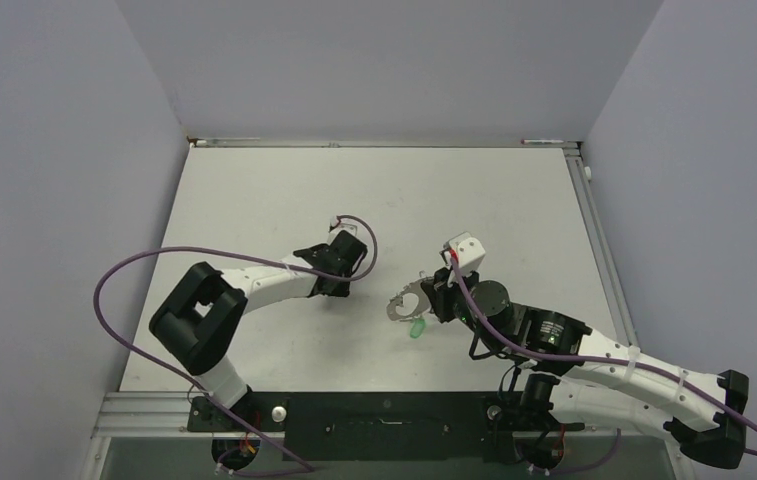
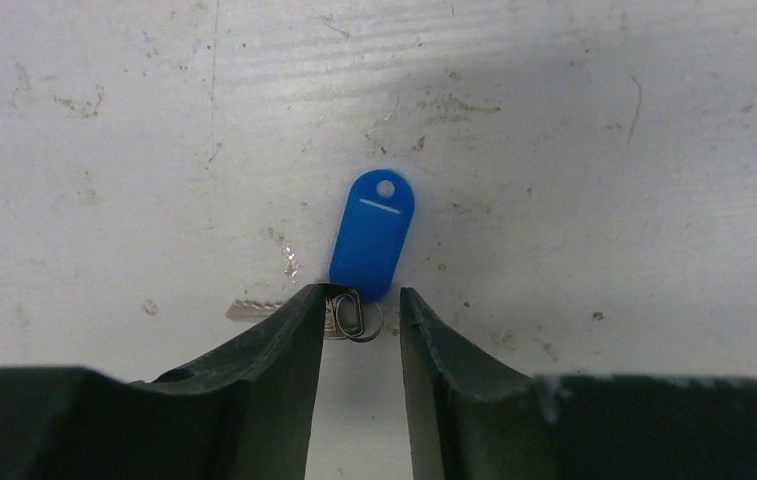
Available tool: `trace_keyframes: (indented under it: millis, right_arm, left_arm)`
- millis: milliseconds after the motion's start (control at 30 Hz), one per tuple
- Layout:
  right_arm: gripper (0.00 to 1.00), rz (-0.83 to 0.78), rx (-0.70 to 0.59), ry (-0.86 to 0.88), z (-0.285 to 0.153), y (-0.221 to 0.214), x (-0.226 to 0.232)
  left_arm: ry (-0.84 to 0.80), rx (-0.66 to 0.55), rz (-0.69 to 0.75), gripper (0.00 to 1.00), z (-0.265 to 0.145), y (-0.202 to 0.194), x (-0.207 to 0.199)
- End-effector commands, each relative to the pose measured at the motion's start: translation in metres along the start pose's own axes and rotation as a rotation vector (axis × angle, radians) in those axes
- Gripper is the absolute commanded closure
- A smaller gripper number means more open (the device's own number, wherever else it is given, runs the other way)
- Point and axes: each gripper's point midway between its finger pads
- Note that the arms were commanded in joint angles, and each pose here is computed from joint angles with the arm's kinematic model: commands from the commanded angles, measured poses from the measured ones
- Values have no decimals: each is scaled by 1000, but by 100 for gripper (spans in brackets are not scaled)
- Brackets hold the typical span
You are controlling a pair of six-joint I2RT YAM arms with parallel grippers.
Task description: Put the keys on the keyring
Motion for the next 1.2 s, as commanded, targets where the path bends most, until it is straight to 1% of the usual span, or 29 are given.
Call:
trace_keyframes:
  millis: [0, 33, 100, 233, 333, 433, 633, 833, 900, 967, 1033, 1167]
  right_arm:
    - [95, 58, -88, 6, -8, 33, 0]
    - [95, 57, -88, 4, -9, 33, -1]
    - [95, 58, -88, 2, -9, 34, -1]
    - [95, 59, -89, 4, -9, 33, -1]
    - [95, 60, -89, 5, -8, 31, 0]
    - [95, 59, -92, 5, -8, 32, 0]
    - [95, 61, -91, 5, -8, 30, 0]
    - [95, 68, -95, 14, -9, 29, 1]
    - [95, 68, -96, 15, -10, 29, 1]
    - [95, 68, -96, 17, -10, 29, 2]
    - [95, 70, -98, 21, -10, 30, 2]
    - [95, 67, -96, 27, -9, 29, 3]
  left_arm:
    - [-70, -54, -55, 64, -19, 10, -8]
    - [-66, -60, -53, 59, -23, 10, -5]
    - [-64, -80, -58, 56, -32, 12, 1]
    - [-72, -93, -75, 56, -41, 7, 7]
    - [-70, -121, -135, 57, -46, 7, 7]
    - [-71, -129, -241, 58, -45, 5, 3]
    - [-68, -157, -520, 59, -36, 8, -3]
    - [-78, -157, -709, 61, -30, 11, -11]
    - [-67, -153, -728, 66, -28, 9, -11]
    - [-32, -153, -743, 69, -26, 7, -6]
    - [-14, -158, -748, 69, -25, 6, -2]
    - [-34, -178, -777, 69, -25, 4, 2]
Point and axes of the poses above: each gripper's point midway between its finger pads, its own z axis out along the fingers, its own x axis along the line the jaws close on, y = z × x, and after that the axes turned 14 degrees about -z, right-handed
